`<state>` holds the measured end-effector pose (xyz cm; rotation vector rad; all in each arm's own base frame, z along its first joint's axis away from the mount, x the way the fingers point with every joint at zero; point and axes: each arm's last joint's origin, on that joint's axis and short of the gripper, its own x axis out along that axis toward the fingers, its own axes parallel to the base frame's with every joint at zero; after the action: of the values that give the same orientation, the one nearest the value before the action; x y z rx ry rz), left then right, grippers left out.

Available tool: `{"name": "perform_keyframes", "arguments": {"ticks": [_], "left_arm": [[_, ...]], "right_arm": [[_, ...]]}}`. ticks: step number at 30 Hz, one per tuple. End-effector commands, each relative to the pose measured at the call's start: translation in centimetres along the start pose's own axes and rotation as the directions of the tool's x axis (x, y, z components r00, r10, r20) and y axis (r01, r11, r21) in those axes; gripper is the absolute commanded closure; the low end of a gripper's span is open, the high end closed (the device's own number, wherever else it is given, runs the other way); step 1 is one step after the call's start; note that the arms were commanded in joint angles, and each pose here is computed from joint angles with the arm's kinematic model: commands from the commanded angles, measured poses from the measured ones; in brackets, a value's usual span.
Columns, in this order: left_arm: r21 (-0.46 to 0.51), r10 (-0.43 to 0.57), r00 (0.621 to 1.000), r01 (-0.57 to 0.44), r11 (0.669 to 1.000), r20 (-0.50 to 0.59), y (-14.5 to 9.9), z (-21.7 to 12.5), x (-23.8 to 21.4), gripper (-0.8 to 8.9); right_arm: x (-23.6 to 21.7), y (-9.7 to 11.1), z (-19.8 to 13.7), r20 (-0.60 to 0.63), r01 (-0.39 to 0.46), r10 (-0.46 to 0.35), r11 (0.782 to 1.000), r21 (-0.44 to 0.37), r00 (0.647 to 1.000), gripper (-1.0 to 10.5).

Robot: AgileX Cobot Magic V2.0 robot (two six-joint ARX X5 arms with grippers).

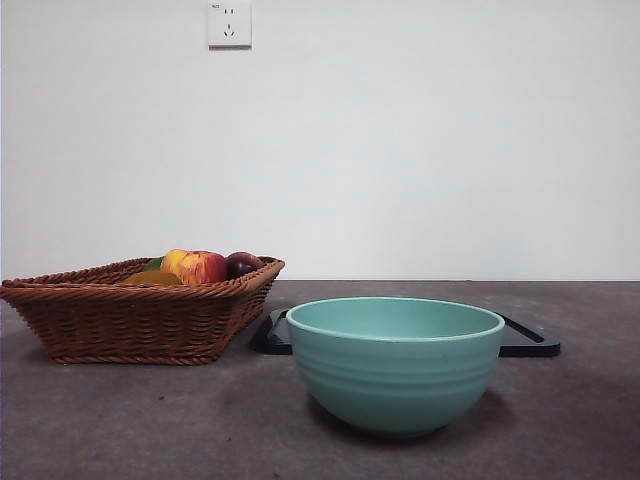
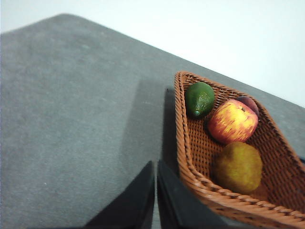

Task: Pick up the wifruite, put it on the bowl, pick up the plate, put it on desk

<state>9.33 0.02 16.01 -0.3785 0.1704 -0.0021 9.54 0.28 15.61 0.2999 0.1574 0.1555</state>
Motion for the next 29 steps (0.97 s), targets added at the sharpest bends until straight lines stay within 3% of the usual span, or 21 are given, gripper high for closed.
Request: {"name": "perform_keyframes", "arguments": {"ticks": [1, 7, 14, 22, 29], "left_arm": [[-0.031, -0.017, 0.999, 0.018, 0.999, 0.033, -0.6, 1.4, -0.6, 8.04], [-0.034, -0.02, 1.0, 0.021, 0.999, 0.021, -1.6, 3.7, -1.9, 8.04], [0.02, -0.105, 0.994, 0.106, 0.994, -0.031, -3.4, 7.4, -3.3, 8.04], [0.117, -0.198, 0.958, 0.226, 0.967, -0.209, -5.4, 11.3, -3.7, 8.04], [0.117, -0.312, 0.887, 0.37, 0.922, -0.341, -7.0, 13.6, -3.8, 8.04]], "right_arm": [[-0.5, 0.5, 1.4, 0.042, -0.015, 0.014, 1.0, 0.021, 0.999, 9.4], [-1.9, 1.6, 4.2, 0.063, -0.02, 0.019, 1.0, 0.016, 0.998, 9.4], [-3.6, 3.3, 8.4, 0.034, -0.026, 0.026, 1.0, 0.01, 0.999, 9.4], [-4.3, 5.2, 12.9, -0.162, -0.11, 0.105, 0.994, -0.023, 0.981, 9.4], [-4.2, 6.6, 16.2, -0.357, -0.204, 0.179, 0.978, -0.033, 0.917, 9.4]]}}
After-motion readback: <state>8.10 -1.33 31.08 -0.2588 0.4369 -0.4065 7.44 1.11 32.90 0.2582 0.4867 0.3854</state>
